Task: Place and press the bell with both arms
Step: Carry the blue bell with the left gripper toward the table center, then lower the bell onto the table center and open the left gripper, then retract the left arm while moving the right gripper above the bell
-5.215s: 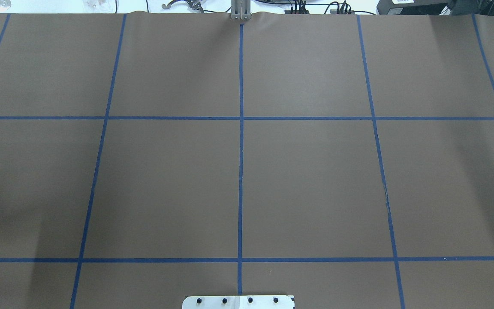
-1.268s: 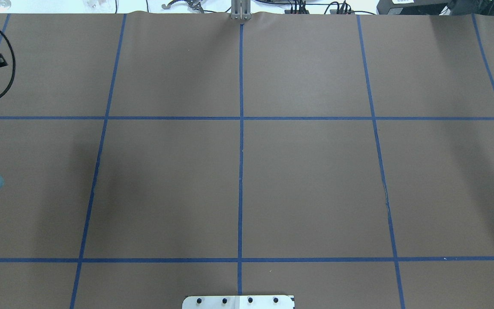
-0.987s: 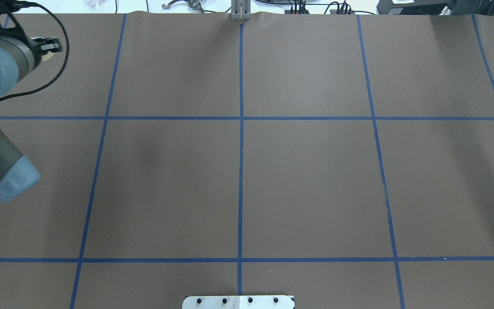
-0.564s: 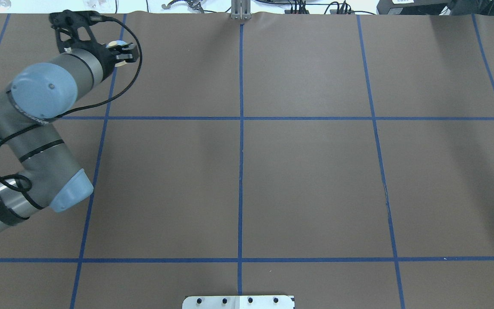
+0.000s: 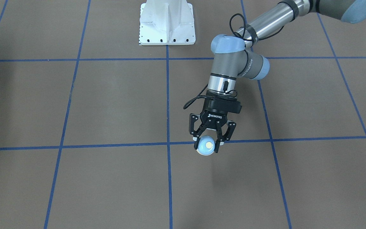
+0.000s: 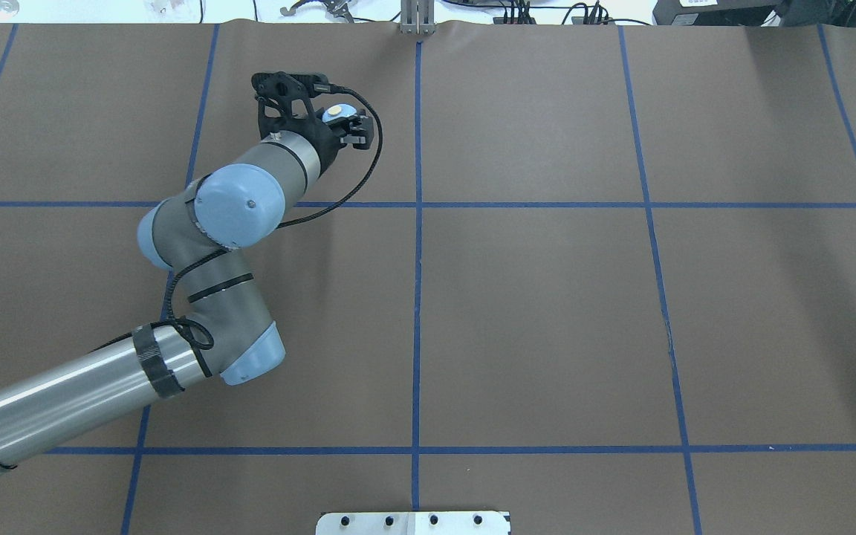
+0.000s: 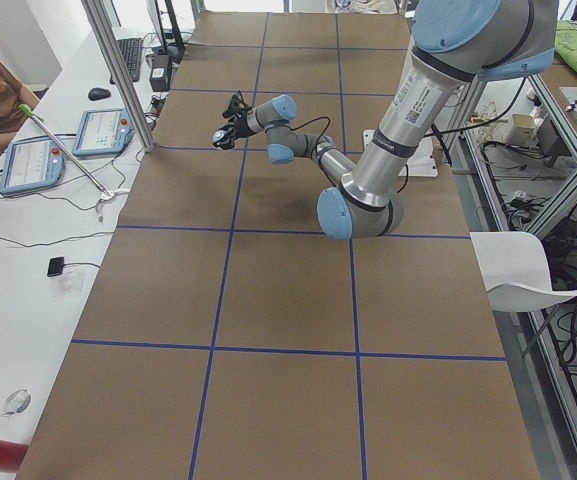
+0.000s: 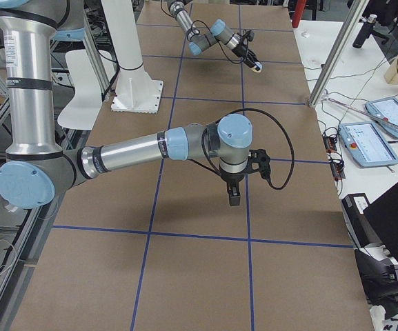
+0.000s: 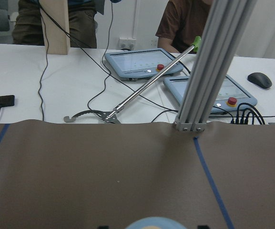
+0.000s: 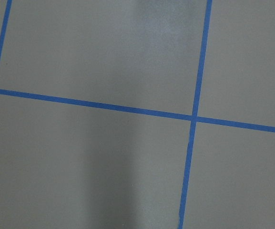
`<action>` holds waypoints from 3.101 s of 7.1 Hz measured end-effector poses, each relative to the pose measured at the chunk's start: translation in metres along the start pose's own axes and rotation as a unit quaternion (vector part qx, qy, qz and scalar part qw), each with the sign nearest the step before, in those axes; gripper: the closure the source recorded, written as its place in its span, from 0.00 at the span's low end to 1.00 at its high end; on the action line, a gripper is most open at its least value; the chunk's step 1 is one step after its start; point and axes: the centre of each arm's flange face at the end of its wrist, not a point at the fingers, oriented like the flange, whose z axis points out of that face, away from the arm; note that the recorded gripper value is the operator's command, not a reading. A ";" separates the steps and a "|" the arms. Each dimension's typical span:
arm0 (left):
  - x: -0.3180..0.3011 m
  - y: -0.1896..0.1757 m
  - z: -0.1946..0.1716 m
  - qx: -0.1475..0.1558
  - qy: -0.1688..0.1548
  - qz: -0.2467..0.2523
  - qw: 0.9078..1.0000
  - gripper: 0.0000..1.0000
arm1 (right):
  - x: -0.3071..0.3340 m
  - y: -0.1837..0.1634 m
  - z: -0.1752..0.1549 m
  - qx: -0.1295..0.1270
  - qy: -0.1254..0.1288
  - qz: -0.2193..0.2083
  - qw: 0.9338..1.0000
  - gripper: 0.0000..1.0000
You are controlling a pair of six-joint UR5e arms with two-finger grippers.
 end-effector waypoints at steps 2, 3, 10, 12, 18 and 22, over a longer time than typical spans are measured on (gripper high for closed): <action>0.021 0.038 0.014 -0.008 0.018 0.001 1.000 1.00 | -0.003 -0.001 0.002 -0.002 0.000 -0.003 1.000 0.00; 0.032 0.056 0.017 -0.018 0.022 0.005 1.000 1.00 | -0.003 -0.001 0.003 -0.003 0.000 -0.004 1.000 0.00; 0.085 0.117 0.012 -0.055 0.040 0.017 0.998 0.01 | -0.004 -0.002 0.003 -0.003 0.000 -0.005 1.000 0.00; 0.088 0.119 0.011 -0.056 0.042 0.016 0.997 0.01 | -0.005 -0.002 0.003 -0.002 0.000 -0.005 1.000 0.00; 0.026 0.002 0.044 -0.095 0.032 0.040 0.994 0.00 | -0.082 -0.064 0.000 0.006 0.006 -0.006 1.000 0.00; -0.179 -0.089 0.033 -0.223 -0.024 0.088 0.971 0.00 | -0.337 -0.166 0.062 -0.012 0.013 0.057 0.998 0.60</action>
